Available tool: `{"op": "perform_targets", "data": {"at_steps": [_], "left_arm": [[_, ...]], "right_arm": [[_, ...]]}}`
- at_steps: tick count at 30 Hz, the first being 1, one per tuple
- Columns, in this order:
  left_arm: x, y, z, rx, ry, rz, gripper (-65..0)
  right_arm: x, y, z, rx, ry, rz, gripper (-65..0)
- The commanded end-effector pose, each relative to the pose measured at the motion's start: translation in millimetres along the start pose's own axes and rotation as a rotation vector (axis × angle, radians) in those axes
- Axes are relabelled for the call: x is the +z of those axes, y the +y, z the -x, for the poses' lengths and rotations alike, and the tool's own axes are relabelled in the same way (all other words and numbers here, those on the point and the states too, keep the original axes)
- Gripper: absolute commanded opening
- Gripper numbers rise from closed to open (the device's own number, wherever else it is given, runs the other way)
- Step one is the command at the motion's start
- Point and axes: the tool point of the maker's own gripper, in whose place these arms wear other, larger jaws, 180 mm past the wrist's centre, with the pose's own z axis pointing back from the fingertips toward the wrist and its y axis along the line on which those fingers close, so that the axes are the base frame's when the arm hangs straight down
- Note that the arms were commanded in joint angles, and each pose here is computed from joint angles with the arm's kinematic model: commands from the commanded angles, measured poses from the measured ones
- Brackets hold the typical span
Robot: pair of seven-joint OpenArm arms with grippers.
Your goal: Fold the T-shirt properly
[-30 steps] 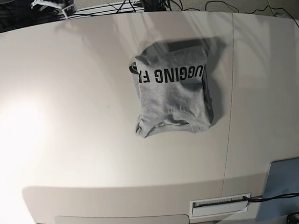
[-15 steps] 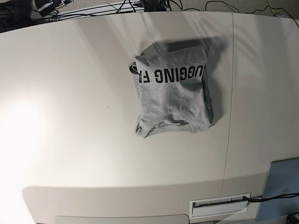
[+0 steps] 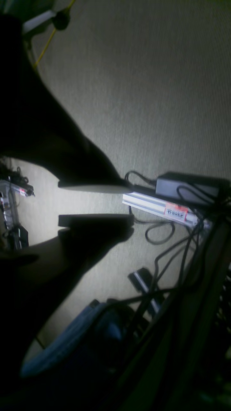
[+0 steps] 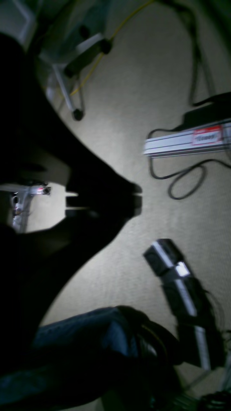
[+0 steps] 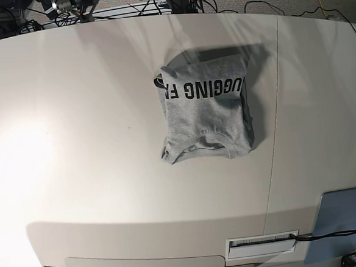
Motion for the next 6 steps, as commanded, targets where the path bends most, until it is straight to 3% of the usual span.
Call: {"op": "perform_targets", "data": {"at_steps": [1, 6], "left_arm": [[-1, 0, 6, 0.006, 0.011, -0.002, -51.8], [-8, -14, 5, 0.033, -0.016, 0.028, -51.8]], "right_arm": [[1, -4, 7, -0.006, 0.013, -0.001, -65.0], [1, -3, 3, -0.006, -0.016, -0.009, -65.0]]}}
